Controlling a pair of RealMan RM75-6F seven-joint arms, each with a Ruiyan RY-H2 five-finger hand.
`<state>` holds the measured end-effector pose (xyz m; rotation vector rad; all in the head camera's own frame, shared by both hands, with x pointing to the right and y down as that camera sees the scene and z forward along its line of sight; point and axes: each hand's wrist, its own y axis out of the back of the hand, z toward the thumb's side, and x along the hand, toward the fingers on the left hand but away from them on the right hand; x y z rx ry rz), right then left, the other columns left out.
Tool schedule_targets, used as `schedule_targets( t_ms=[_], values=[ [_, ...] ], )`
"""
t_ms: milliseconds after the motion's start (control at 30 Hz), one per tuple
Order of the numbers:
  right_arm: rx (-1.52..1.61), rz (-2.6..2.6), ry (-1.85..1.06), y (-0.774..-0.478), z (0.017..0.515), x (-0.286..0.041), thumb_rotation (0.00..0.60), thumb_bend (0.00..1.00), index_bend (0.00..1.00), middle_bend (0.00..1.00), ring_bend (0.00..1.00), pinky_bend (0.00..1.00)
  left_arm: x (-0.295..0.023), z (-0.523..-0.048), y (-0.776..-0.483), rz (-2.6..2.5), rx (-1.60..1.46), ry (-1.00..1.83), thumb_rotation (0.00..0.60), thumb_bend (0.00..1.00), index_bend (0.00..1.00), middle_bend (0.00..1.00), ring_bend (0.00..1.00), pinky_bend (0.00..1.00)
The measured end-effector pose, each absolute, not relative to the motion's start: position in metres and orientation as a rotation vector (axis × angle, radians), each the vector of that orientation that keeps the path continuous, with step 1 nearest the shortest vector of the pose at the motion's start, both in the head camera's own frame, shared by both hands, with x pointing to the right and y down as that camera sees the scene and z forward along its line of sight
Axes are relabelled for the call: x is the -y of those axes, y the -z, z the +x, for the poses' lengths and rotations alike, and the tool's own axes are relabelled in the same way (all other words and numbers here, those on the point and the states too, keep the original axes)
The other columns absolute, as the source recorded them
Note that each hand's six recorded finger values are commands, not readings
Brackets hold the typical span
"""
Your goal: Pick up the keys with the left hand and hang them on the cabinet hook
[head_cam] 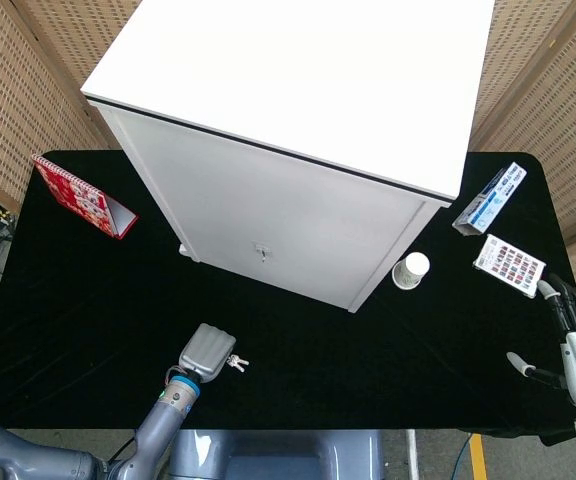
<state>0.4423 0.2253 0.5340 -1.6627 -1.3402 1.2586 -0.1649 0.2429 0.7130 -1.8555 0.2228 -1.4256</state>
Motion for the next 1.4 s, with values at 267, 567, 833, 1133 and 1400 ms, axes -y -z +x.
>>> schedule_targets(
  t_ms=[267,567,833,1133,1400],
  values=[
    [1.346,-1.667,-1.253,-0.534,0.442,-0.225,0.600,0.12,0.01,0.00,0.00,0.00,-0.245,-0.160,-0.716,-1.859,-0.219,1.422,0.600,0.41,0.46,0.90,0.87,0.79],
    [1.353,-1.668,-1.250,-0.533,0.443,-0.225,0.600,0.12,0.01,0.00,0.00,0.00,-0.244,-0.161,-0.720,-1.845,-0.219,1.429,0.600,0.41,0.49,0.90,0.87,0.79],
    [1.358,-1.671,-1.249,-0.533,0.444,-0.225,0.600,0.12,0.01,0.00,0.00,0.00,-0.246,-0.160,-0.722,-1.847,-0.217,1.432,0.600,0.41,0.50,0.90,0.87,0.79],
    [1.362,-1.674,-1.240,-0.532,0.443,-0.225,0.600,0.12,0.01,0.00,0.00,0.00,-0.247,-0.157,-0.724,-1.848,-0.219,1.426,0.600,0.42,0.51,0.90,0.87,0.79],
    [1.371,-1.678,-1.224,-0.531,0.443,-0.225,0.600,0.12,0.01,0.00,0.00,0.00,-0.250,-0.157,-0.726,-1.847,-0.219,1.428,0.600,0.46,0.51,0.90,0.87,0.79]
  ],
)
